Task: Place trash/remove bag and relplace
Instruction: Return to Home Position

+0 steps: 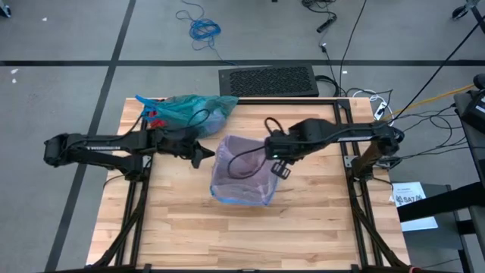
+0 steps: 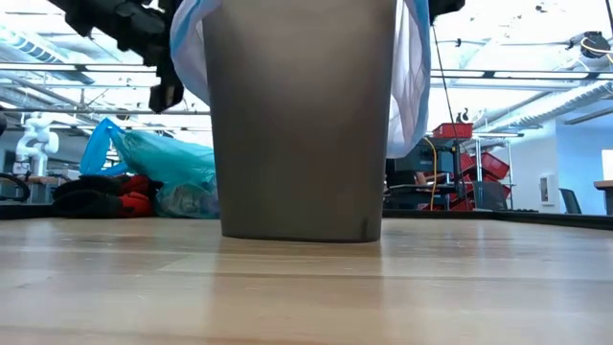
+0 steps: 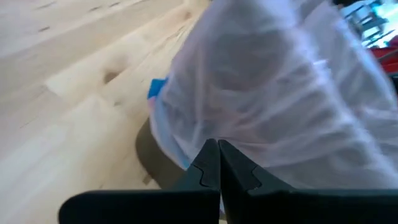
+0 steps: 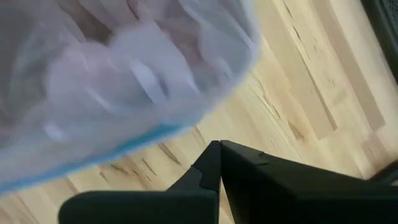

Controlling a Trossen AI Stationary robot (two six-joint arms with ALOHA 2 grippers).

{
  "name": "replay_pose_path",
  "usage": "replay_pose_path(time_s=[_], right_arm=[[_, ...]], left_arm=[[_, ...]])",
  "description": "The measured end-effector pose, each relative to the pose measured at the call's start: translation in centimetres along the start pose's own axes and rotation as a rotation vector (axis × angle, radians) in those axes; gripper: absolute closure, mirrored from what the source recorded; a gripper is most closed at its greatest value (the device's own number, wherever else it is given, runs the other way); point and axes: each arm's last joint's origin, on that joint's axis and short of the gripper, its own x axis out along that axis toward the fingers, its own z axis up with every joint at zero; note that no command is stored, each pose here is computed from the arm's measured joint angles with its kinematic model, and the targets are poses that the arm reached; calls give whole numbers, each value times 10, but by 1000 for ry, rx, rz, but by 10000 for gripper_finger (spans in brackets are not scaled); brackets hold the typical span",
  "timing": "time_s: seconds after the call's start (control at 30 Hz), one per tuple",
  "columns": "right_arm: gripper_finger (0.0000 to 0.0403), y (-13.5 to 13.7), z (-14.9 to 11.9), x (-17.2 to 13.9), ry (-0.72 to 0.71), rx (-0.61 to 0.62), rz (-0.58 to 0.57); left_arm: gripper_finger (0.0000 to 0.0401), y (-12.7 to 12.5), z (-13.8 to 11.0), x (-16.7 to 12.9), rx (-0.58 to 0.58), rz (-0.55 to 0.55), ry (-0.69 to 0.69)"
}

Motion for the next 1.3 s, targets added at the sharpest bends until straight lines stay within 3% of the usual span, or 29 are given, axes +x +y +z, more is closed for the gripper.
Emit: replay_pose_path(time_s=[0.17, 0.23, 0.37, 0.53, 0.63, 0.8, 0.97, 1.3], right_arm=[[403, -22, -29, -8, -57, 6, 34], [403, -29, -44, -15, -184, -15, 119], [403, -38, -73, -25, -586, -133, 375], [403, -67, -104, 23, -836, -69, 452], [403, -81, -122, 66, -886, -11, 460], [403, -96, -146, 108, -1005, 31, 544], [403, -109, -165, 126, -1086, 19, 521], [403, -124, -198, 166, -1204, 49, 507]], left_arm=[[401, -8, 3, -25, 3, -66, -80], [401, -11, 5, -38, 40, -101, -132], [401, -17, 10, -61, 199, -95, -303], [401, -25, 22, -73, 418, -52, -526], [401, -20, 18, -70, 469, -2, -468], [401, 3, -10, -57, 472, 56, -380], [401, 31, -43, -44, 405, 63, -446], [401, 66, -76, -29, 485, 177, -459]])
